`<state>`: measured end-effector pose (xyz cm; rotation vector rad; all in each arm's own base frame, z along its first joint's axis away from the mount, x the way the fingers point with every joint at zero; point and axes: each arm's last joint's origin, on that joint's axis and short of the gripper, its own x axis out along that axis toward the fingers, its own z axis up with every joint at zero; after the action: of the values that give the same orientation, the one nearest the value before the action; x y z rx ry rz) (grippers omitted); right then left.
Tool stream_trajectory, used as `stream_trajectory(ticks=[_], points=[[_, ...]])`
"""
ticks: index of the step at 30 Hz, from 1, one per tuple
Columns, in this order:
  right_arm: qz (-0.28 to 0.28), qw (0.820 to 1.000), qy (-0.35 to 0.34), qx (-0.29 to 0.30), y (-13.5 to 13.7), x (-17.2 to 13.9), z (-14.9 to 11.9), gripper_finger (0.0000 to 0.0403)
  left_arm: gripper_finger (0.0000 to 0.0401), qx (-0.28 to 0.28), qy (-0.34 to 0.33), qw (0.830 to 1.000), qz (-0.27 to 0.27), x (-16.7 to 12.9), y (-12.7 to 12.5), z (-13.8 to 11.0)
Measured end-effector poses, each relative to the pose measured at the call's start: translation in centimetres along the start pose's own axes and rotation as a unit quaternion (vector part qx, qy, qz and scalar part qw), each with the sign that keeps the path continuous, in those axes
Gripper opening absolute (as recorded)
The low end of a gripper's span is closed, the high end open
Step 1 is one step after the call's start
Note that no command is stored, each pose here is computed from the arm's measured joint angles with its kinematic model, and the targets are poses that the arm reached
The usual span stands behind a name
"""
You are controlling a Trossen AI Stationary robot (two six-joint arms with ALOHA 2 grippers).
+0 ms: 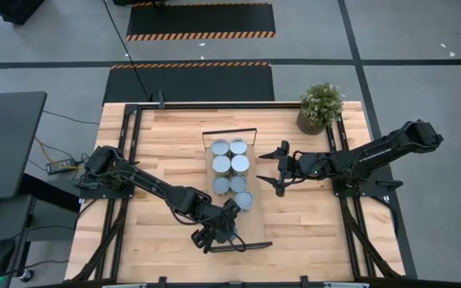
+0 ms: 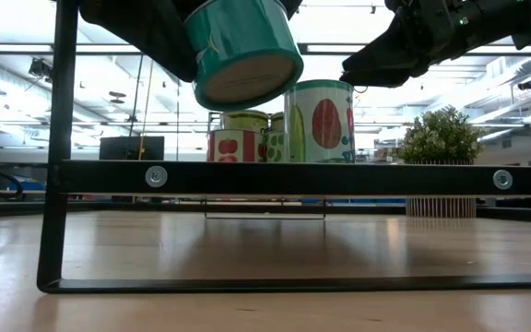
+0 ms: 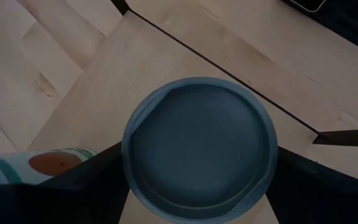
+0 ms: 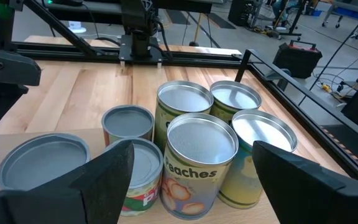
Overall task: Pick and place cans onto a shelf
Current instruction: Put the canned tuna on the shelf
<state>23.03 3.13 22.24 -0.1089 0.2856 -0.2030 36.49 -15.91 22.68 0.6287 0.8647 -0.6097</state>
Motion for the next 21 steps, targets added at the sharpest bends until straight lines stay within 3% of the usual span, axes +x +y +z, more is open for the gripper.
stream_trajectory(ticks=[6,14,21], points=[[0.000,1.000,0.000,0.000,0.00,0.00,0.01,0.0334,0.0320,0.000,0.000,1.000,0.001,0.00,0.00,0.00],[0.000,1.000,0.000,0.000,0.00,0.00,0.00,0.0334,0.0386,0.003,0.004,1.000,0.007,0.00,0.33,-0.18],[0.000,1.000,0.000,0.000,0.00,0.00,0.00,0.0334,0.0394,-0.008,-0.004,1.000,-0.006,-0.02,0.96,-0.49]])
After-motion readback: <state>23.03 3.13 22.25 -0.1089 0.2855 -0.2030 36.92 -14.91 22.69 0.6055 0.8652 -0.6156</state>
